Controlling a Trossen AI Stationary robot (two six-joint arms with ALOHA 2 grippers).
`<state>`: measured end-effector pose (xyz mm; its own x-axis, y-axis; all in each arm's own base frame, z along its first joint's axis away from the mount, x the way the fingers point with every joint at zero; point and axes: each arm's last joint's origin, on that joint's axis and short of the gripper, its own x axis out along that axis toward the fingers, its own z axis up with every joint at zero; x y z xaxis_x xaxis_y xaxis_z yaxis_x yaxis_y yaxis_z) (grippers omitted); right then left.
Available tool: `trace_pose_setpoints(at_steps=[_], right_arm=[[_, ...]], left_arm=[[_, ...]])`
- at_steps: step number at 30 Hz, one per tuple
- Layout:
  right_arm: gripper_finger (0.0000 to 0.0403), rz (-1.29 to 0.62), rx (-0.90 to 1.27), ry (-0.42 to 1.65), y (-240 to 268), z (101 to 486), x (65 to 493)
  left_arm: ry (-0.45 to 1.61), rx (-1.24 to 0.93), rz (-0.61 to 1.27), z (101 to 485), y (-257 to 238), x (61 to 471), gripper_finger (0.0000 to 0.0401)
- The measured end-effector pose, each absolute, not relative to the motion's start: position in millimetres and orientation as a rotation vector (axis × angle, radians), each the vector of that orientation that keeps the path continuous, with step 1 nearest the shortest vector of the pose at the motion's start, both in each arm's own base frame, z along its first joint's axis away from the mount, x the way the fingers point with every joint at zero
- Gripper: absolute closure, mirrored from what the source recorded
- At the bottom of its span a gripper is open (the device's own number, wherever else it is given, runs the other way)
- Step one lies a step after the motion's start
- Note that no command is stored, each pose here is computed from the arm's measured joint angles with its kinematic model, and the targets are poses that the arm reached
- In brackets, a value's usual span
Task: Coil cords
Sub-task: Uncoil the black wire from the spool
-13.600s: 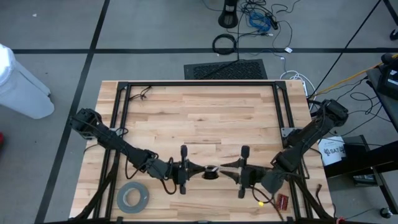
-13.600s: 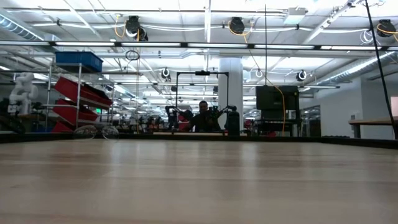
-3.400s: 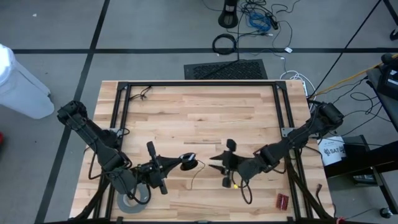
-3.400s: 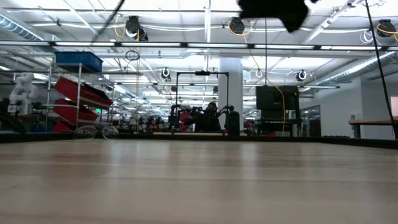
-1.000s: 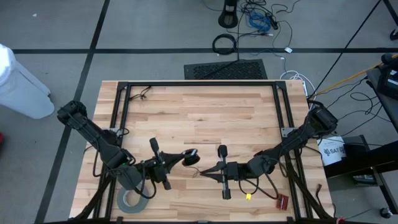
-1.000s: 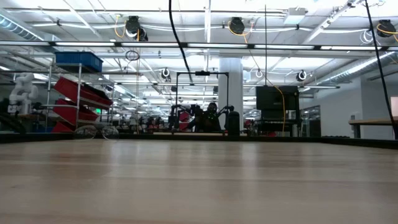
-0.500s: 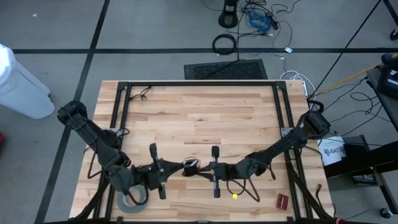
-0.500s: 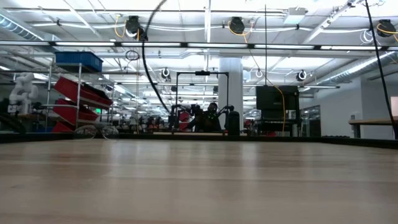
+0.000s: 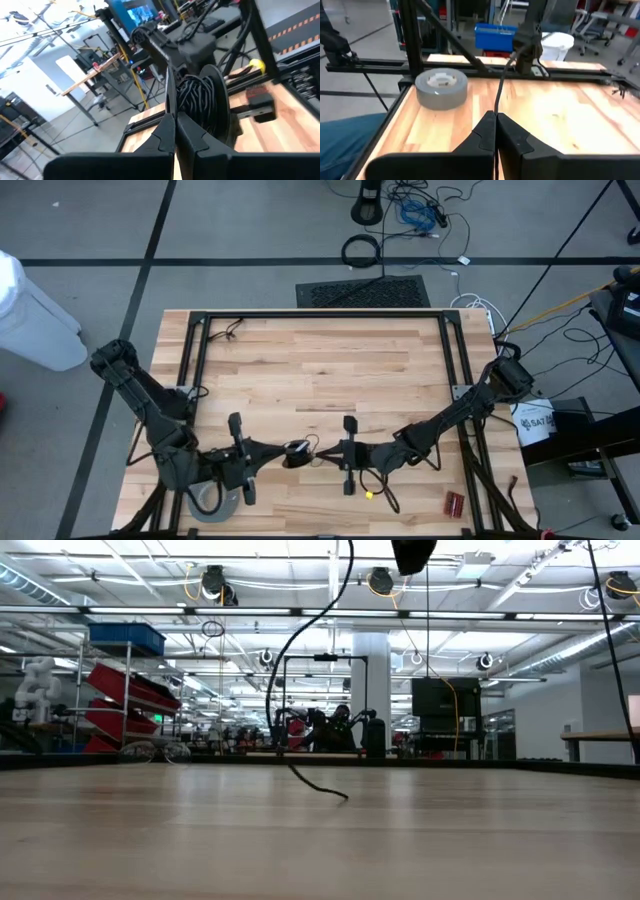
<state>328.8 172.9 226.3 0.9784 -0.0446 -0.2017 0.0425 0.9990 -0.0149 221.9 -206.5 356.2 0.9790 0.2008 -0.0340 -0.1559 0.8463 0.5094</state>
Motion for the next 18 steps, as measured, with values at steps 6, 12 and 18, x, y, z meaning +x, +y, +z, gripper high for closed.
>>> trace_pose_setpoints(at_steps=[6, 12, 18], right_arm=[[0.0403, -0.048, -0.027, 0.253, 172, 221, 328], [0.0394, -0.06, -0.003, 0.304, 171, 216, 326], [0.0356, -0.056, 0.032, 0.311, 172, 215, 325]], left_arm=[[0.094, 0.544, 0.188, 358, -210, 211, 0.04], [0.106, 0.561, 0.201, 357, -213, 207, 0.04], [0.114, 0.561, 0.211, 356, -212, 207, 0.04]])
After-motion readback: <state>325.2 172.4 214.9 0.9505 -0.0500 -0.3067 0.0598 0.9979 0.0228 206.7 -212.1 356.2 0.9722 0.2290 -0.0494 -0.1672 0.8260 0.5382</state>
